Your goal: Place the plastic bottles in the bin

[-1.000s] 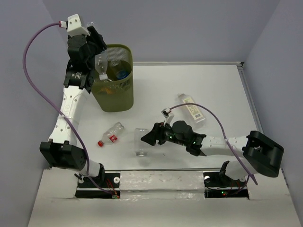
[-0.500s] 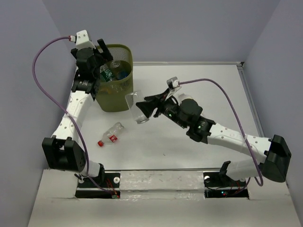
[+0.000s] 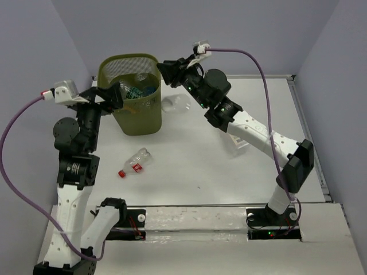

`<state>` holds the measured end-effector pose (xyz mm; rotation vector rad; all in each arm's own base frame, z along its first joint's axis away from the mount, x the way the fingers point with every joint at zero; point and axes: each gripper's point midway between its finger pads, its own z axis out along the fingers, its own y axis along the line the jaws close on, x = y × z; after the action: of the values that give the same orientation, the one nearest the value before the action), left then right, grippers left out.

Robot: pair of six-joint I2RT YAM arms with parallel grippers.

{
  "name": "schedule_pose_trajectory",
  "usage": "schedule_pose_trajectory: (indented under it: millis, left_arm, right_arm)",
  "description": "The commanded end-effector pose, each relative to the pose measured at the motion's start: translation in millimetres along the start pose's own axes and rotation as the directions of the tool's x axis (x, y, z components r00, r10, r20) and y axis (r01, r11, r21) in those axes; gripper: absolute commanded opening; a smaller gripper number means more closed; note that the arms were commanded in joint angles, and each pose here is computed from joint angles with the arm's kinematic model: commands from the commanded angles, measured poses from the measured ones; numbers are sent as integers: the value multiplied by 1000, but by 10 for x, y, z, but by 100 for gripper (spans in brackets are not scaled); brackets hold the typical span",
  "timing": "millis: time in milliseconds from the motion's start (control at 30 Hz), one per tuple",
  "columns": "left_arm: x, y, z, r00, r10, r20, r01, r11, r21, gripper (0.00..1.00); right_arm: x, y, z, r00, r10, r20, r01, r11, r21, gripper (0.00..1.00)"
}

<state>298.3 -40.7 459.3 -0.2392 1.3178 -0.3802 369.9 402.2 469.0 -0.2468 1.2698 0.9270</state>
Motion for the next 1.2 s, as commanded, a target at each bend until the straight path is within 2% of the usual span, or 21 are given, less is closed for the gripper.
schedule_pose_trajectory:
  millis: [0, 33, 67, 100, 133, 200, 233, 267, 300, 400, 433, 467, 500, 567, 633, 700, 800, 933, 1067, 1167]
  left_arm:
    - [124, 101, -224, 1000, 4, 2, -4, 1000, -14, 99]
    - [142, 124, -272, 1000, 1, 13, -1, 1000, -16, 99]
    - [163, 139, -280, 1000, 1, 14, -1, 1000, -19, 99]
    - [175, 149, -282, 1000, 7, 13, -7, 1000, -21, 99]
    - [188, 171, -282, 1000, 20, 9, -20, 999, -29, 99]
    - [251, 240, -292, 1000, 26, -11, -26, 998, -63, 99]
    - [265, 215, -302, 1000, 23, -14, -23, 998, -50, 99]
    - [277, 184, -320, 1000, 17, -15, -17, 999, -31, 99]
    - [260, 156, -330, 1000, 14, -10, -15, 1000, -17, 99]
    - [241, 24, -352, 1000, 4, -19, -3, 999, 39, 99]
    - [258, -49, -354, 999, 1, -32, 1, 998, 70, 99]
    - [258, -67, -354, 999, -2, -34, 4, 997, 76, 99]
    - [263, -85, -352, 999, -4, -39, 7, 997, 82, 99]
    - [325, -186, -363, 998, -5, -66, 14, 991, 133, 99]
    - [346, -207, -365, 997, -8, -73, 18, 990, 141, 99]
    - [377, -208, -357, 997, -7, -80, 18, 990, 142, 99]
    - [405, -218, -350, 996, -5, -88, 18, 989, 146, 99]
    - [426, -212, -341, 996, -1, -91, 14, 990, 144, 99]
    - [448, -216, -344, 995, 3, -96, 11, 989, 145, 99]
    - [444, -213, -353, 996, 4, -93, 9, 990, 141, 99]
  right_arm:
    - [-105, 122, 447, 998, -64, 19, 65, 996, -56, 39]
    - [-100, 153, 623, 997, -67, 33, 69, 995, -69, 39]
    - [-352, 242, 625, 995, -63, 76, 69, 994, -84, 39]
    - [-281, 238, 701, 996, -67, 59, 72, 994, -86, 39]
    - [-32, 202, 799, 997, -78, 6, 79, 993, -93, 39]
    - [188, 186, 725, 990, -116, -86, 106, 988, -114, 44]
    - [-9, 190, 566, 990, -122, -75, 115, 989, -95, 49]
    - [523, -89, 371, 971, -131, -202, 129, 991, -24, 52]
    - [564, -321, 205, 966, -127, -227, 145, 987, 67, 61]
    - [728, -737, -544, 938, -88, -335, 152, 974, 170, 73]
    - [537, -912, -779, 942, -65, -329, 150, 959, 240, 78]
    - [569, -1053, -942, 934, -61, -353, 169, 944, 284, 80]
    - [784, -1229, -1176, 909, -54, -414, 202, 925, 322, 87]
    - [829, -1536, -1485, 885, -47, -463, 253, 884, 394, 91]
    - [948, -1639, -1636, 857, -14, -516, 260, 875, 408, 95]
    - [1121, -1630, -1698, 822, -19, -569, 274, 890, 365, 97]
    - [1402, -1634, -1739, 726, -80, -683, 324, 916, 237, 100]
    - [1989, -1657, -1829, 539, -183, -822, 326, 945, 3, 100]
    - [2306, -1420, -1965, 438, -286, -852, 191, 956, -222, 100]
    - [2323, -1324, -1977, 426, -337, -840, 150, 942, -301, 100]
